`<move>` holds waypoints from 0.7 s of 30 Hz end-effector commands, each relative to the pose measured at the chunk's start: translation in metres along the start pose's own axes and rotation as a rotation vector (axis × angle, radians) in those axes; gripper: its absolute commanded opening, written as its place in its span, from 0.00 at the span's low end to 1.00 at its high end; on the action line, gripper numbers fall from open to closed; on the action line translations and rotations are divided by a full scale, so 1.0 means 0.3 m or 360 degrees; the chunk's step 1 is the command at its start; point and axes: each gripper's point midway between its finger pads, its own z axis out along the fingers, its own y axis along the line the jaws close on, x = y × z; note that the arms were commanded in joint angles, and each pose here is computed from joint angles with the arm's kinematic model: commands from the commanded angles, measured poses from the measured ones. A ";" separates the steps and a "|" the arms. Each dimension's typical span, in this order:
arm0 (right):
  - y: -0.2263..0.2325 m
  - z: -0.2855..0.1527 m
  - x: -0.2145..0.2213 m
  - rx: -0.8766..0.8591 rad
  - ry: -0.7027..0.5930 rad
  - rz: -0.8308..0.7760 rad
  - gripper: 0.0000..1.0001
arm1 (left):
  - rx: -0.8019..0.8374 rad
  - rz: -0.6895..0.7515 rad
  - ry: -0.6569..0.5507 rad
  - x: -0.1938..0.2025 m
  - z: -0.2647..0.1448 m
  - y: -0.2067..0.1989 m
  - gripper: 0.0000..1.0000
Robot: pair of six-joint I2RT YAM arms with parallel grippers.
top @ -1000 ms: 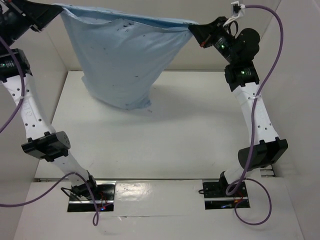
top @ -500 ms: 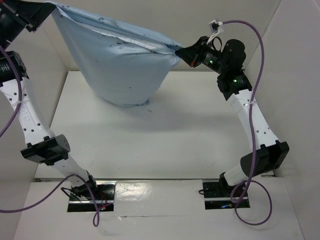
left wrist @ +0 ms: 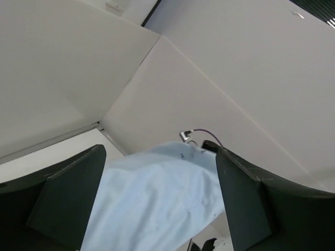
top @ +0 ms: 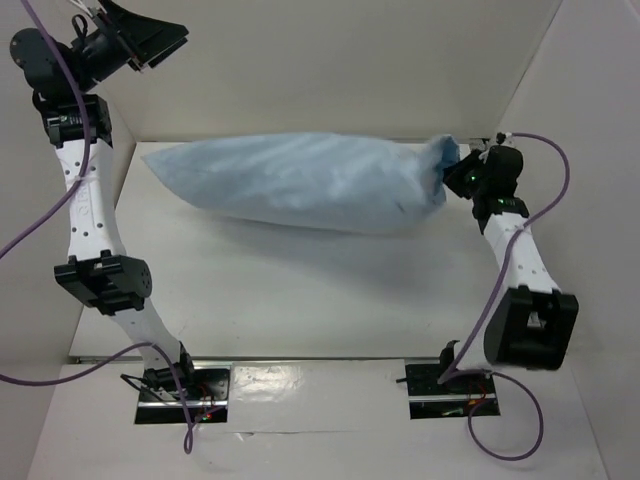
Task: Put the pillow into the pillowcase
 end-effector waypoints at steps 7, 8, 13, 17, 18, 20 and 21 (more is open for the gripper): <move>-0.055 0.243 0.250 0.0104 0.0473 -0.0144 0.00 | -0.0016 0.0013 0.0094 0.103 -0.008 0.076 0.86; -0.040 0.259 0.262 0.0090 0.0488 -0.0153 0.00 | -0.0059 -0.0047 0.0112 0.131 -0.018 0.104 0.86; 0.041 0.300 0.345 0.0042 0.0560 -0.0247 0.00 | -0.0149 -0.0145 0.0242 0.280 -0.016 0.185 0.86; 0.052 0.273 0.294 0.0200 0.0494 -0.0327 0.35 | -0.0273 -0.0249 0.0406 0.422 -0.023 0.230 0.86; -0.010 0.268 0.240 0.0404 0.0396 -0.0364 0.58 | -0.0320 -0.0283 0.0440 0.466 -0.032 0.250 0.86; -0.080 0.189 0.156 0.0600 0.0294 -0.0315 0.89 | -0.0473 -0.0297 0.0546 0.581 -0.061 0.253 0.86; -0.132 0.161 0.122 0.0703 0.0235 -0.0292 0.94 | -0.0523 -0.0291 0.0616 0.647 -0.056 0.239 0.86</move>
